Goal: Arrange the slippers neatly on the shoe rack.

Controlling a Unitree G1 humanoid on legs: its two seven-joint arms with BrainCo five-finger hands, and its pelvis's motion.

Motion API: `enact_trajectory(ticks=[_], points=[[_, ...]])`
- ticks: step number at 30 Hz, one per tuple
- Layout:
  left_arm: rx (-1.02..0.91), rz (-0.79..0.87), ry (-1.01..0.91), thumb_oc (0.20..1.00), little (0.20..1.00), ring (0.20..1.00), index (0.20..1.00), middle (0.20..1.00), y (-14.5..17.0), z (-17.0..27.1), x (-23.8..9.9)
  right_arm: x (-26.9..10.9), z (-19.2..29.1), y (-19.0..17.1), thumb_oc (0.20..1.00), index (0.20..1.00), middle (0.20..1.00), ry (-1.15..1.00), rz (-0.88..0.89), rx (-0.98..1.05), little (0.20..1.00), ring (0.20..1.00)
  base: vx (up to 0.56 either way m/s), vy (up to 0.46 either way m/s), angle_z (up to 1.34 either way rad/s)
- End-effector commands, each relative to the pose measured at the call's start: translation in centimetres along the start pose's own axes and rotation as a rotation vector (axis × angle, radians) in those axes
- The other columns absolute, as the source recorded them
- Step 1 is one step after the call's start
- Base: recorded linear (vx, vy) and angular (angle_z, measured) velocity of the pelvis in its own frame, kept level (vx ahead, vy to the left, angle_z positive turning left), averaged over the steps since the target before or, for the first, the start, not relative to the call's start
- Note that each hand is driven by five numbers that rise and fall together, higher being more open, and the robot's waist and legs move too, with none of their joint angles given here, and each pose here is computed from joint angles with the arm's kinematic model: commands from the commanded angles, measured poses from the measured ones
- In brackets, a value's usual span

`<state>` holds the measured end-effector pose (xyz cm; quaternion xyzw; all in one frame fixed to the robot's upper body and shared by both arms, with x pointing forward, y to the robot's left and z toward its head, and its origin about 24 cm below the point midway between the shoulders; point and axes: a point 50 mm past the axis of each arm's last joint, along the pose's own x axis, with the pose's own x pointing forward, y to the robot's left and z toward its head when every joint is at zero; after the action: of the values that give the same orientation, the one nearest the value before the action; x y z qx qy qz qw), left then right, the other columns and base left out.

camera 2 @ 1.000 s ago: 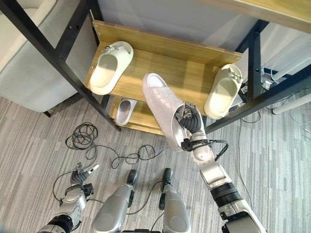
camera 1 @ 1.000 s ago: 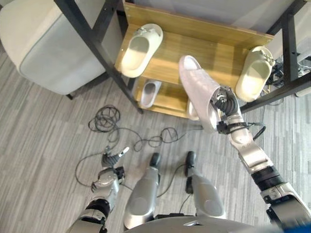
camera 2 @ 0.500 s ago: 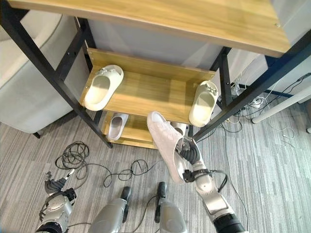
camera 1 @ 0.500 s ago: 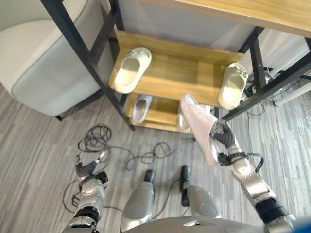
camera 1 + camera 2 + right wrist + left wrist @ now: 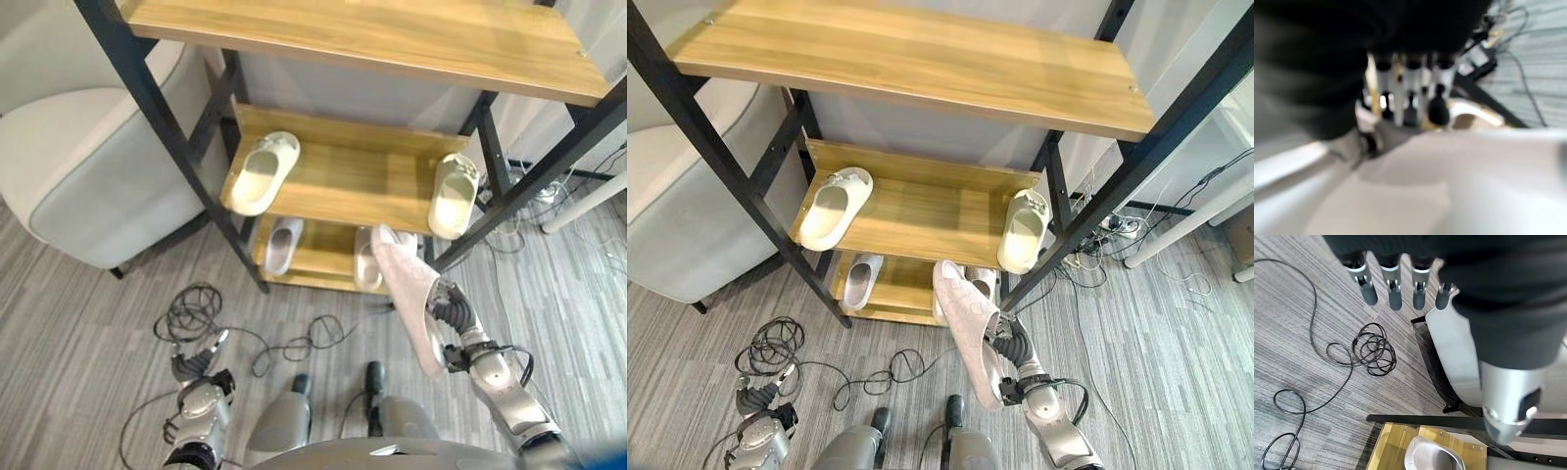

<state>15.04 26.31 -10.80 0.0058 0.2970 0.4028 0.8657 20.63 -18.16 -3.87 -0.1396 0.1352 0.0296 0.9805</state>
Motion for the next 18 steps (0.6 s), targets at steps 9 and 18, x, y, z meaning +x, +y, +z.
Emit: enact_trajectory(ticks=[9, 18], points=[[-0.045, -0.006, -0.055, 1.0, 1.0, 1.0, 1.0, 1.0, -1.0, 1.3, -0.1, -1.2, -1.1, 0.2, 0.2, 0.2, 0.2, 0.017, 0.059, 0.066, 0.2, 0.2, 0.08, 0.02, 0.03], [-0.039, -0.068, -0.09, 1.0, 1.0, 1.0, 1.0, 1.0, -1.8, 2.1, -0.3, -1.6, -3.0, 0.0, 0.2, 0.2, 0.2, 0.104, 0.051, 0.052, 0.2, 0.2, 0.13, -0.164, 0.54]])
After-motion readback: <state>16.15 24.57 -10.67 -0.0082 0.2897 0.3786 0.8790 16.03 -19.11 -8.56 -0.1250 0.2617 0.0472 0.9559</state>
